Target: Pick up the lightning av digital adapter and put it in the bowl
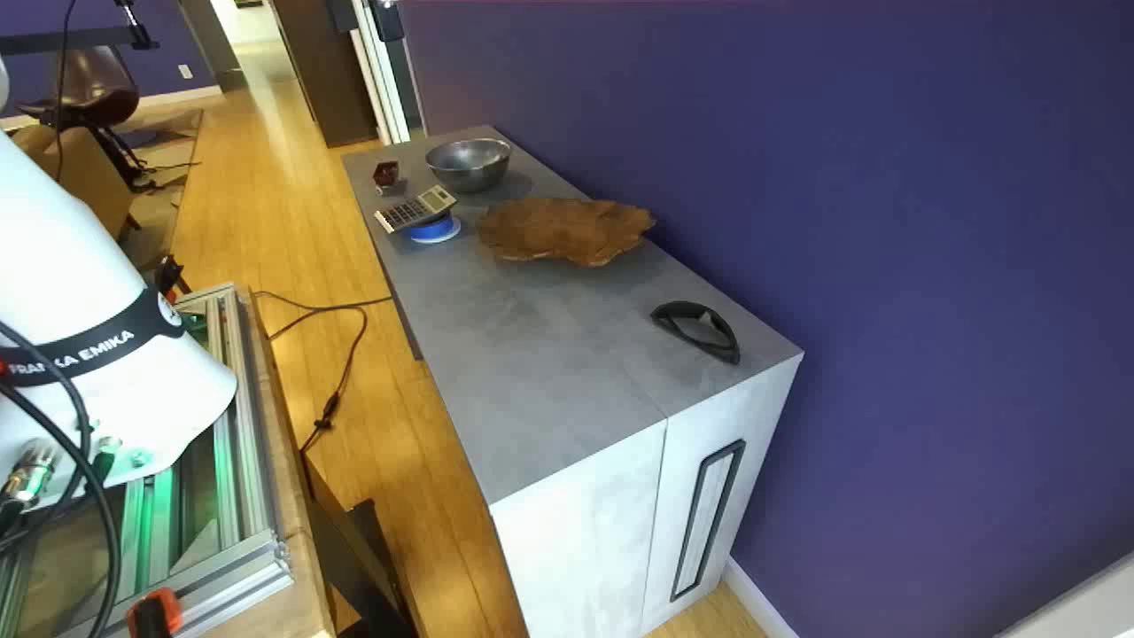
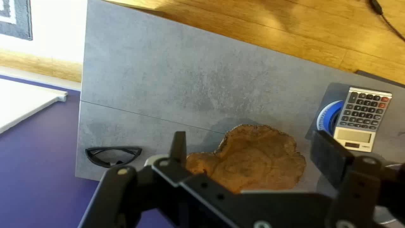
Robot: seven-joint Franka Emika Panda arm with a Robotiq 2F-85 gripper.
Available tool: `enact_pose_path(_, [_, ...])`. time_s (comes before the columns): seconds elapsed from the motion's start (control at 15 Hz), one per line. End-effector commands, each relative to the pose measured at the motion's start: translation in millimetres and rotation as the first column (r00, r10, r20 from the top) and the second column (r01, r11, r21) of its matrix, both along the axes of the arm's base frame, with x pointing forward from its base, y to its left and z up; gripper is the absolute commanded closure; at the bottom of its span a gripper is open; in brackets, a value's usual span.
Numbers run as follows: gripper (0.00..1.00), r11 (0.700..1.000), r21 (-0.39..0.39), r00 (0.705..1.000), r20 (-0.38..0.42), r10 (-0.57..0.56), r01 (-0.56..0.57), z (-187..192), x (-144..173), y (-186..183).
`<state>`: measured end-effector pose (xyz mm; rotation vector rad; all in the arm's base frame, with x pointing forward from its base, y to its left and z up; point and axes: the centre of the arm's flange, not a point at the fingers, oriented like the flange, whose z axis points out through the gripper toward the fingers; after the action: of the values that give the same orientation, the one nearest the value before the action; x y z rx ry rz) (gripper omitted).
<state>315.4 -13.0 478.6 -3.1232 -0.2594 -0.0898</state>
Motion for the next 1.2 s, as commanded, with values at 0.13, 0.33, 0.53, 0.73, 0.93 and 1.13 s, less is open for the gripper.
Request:
enact_pose_path(0.13, [0.00, 1.000, 0.000, 1.000, 0.000, 0.000, 0.000, 0, 0, 0])
enact_pose_path(0.33, [0.00, 1.000, 0.000, 1.000, 0.000, 0.000, 0.000, 0, 0, 0])
enact_pose_path(0.53, [0.00, 1.000, 0.000, 1.000, 0.000, 0.000, 0.000, 0, 0, 0])
enact_pose_path(0.73, [0.00, 0.996, -0.019, 0.997, -0.005, 0.083, -0.083, -13, 30, 24])
enact_pose_path(0.93, [0.00, 0.967, -0.025, 0.967, 0.001, 0.254, -0.254, -30, 48, 90])
enact_pose_path(1.13, [0.00, 0.923, -0.061, 0.924, 0.028, 0.382, -0.380, -42, 54, 174])
